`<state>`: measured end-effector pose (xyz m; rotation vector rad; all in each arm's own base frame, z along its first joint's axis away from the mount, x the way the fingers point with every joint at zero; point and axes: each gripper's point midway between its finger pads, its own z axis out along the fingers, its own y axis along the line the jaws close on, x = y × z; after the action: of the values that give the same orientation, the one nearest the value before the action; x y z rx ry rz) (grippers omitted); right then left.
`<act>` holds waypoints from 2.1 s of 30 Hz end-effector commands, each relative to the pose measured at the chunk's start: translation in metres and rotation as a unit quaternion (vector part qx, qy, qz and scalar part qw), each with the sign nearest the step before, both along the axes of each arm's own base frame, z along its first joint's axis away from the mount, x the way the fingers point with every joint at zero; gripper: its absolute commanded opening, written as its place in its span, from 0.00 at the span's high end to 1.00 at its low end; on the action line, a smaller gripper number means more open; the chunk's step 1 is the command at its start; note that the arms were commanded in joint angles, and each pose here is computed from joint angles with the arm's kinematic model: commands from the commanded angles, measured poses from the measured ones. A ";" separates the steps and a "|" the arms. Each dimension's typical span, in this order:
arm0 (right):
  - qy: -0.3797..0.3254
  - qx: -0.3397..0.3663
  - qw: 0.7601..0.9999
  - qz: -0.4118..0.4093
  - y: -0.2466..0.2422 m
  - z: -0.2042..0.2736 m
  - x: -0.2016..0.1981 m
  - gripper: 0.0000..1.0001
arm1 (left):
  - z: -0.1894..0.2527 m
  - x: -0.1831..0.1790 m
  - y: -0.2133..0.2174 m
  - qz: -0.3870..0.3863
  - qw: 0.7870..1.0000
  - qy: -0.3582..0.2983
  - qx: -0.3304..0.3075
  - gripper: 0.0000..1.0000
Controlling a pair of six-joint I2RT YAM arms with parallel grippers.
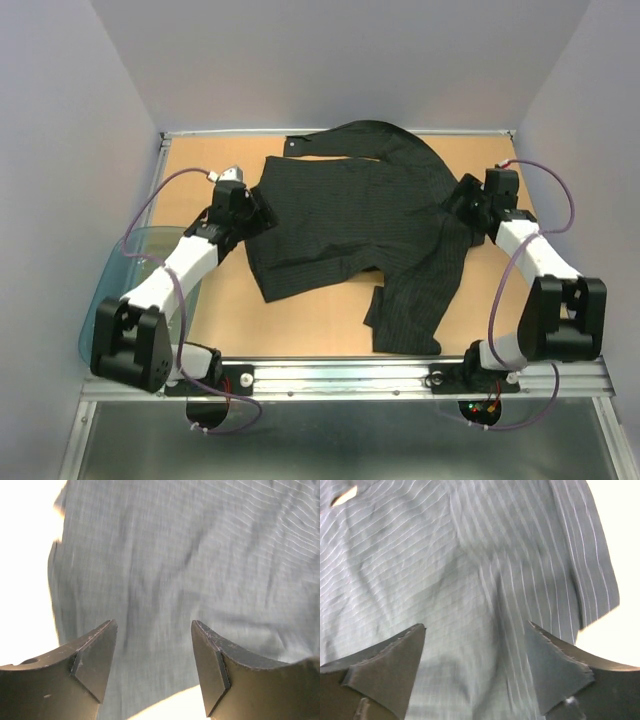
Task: Fold and stack the long sleeve shirts
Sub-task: Flatten the shirt out
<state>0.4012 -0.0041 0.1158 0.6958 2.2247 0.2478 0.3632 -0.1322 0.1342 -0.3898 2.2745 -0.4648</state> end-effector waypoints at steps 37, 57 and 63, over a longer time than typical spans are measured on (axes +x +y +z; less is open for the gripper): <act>0.091 0.018 0.988 -0.120 -0.030 -0.067 -0.076 0.14 | -0.099 -0.114 0.030 0.012 0.982 0.181 0.045 1.00; 0.107 0.006 0.975 -0.192 -0.082 -0.085 -0.056 0.86 | -0.069 -0.089 0.065 0.007 0.981 0.180 0.074 1.00; 0.087 -0.003 0.974 -0.209 -0.097 -0.070 -0.042 0.88 | -0.067 -0.071 0.072 0.009 0.982 0.173 0.079 1.00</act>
<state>0.3408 -0.0764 0.0242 1.1831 2.2670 0.0364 0.2793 -0.0674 0.0592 -0.4662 2.6407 -0.2306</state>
